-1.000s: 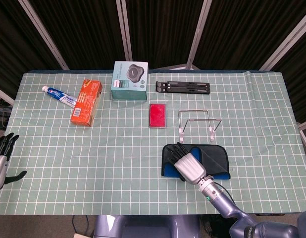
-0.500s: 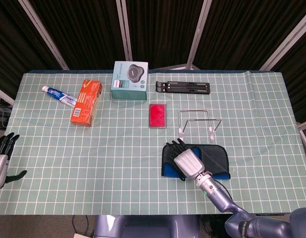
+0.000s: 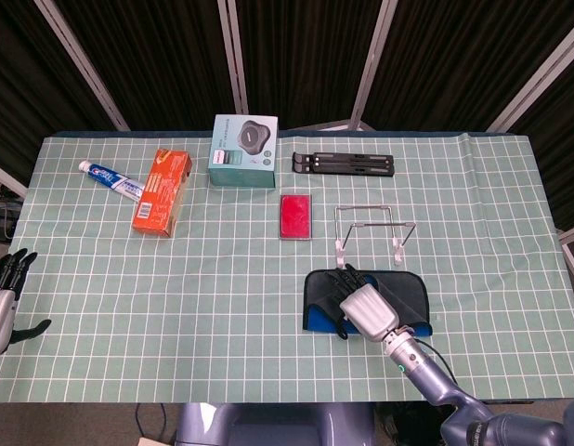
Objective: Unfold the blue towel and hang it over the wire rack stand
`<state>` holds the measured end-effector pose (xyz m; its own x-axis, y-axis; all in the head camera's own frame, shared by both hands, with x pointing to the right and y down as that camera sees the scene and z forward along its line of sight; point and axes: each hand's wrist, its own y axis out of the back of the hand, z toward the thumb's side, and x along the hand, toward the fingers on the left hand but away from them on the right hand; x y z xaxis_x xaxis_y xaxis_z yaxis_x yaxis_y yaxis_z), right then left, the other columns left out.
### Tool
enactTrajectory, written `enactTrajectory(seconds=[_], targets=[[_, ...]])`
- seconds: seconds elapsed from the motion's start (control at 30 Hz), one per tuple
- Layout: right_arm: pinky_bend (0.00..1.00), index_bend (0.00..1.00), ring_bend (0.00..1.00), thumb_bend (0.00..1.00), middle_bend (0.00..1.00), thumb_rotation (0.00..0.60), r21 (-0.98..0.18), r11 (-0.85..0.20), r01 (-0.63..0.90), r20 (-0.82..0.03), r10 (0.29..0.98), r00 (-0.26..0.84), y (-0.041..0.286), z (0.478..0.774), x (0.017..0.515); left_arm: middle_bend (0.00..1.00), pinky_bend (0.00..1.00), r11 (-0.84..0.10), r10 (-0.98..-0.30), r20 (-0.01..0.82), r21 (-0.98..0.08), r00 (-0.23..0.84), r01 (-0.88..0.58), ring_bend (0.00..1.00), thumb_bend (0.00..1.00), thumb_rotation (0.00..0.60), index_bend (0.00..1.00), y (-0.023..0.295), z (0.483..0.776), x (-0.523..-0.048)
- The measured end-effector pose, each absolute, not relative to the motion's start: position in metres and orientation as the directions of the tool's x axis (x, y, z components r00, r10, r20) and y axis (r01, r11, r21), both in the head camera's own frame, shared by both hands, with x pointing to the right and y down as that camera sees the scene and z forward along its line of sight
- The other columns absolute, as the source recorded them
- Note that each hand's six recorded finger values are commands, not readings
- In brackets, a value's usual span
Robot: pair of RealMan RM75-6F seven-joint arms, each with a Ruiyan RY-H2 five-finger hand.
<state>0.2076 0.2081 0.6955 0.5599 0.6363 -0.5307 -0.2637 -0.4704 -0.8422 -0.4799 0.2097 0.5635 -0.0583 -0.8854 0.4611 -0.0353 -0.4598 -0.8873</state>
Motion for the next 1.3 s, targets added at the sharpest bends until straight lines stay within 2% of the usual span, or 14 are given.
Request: enactTrajectory(seconds=[0.4,1.07,1.3], targets=[[0.02,0.35,0.0,0.24,0.01,0.6,-0.85,-0.452,-0.271,-0.517,0.617,0.593,0.223,0.706,0.211,0.0,0.0,-0.463,-0.884,0.464,-0.886,-0.06,-0.03,0.0,0.0,0.6,0.0,0.209,0.565,-0.479],[0.08,0.35,0.0,0.37,0.02,0.6,-0.869,-0.439,-0.23,-0.481,0.64,0.599,0.216,0.715,0.203,0.0,0.0,-0.465,-0.882,0.466,-0.885,-0.062,-0.032,0.0,0.0,0.6,0.0,0.209,0.566,-0.481],[0.1,0.43,0.0,0.39,0.03,0.6,-0.871,-0.44,-0.217,-0.475,0.643,0.601,0.214,0.715,0.201,0.0,0.0,-0.466,-0.882,0.467,-0.884,-0.061,-0.032,0.0,0.0,0.6,0.0,0.209,0.566,-0.48]])
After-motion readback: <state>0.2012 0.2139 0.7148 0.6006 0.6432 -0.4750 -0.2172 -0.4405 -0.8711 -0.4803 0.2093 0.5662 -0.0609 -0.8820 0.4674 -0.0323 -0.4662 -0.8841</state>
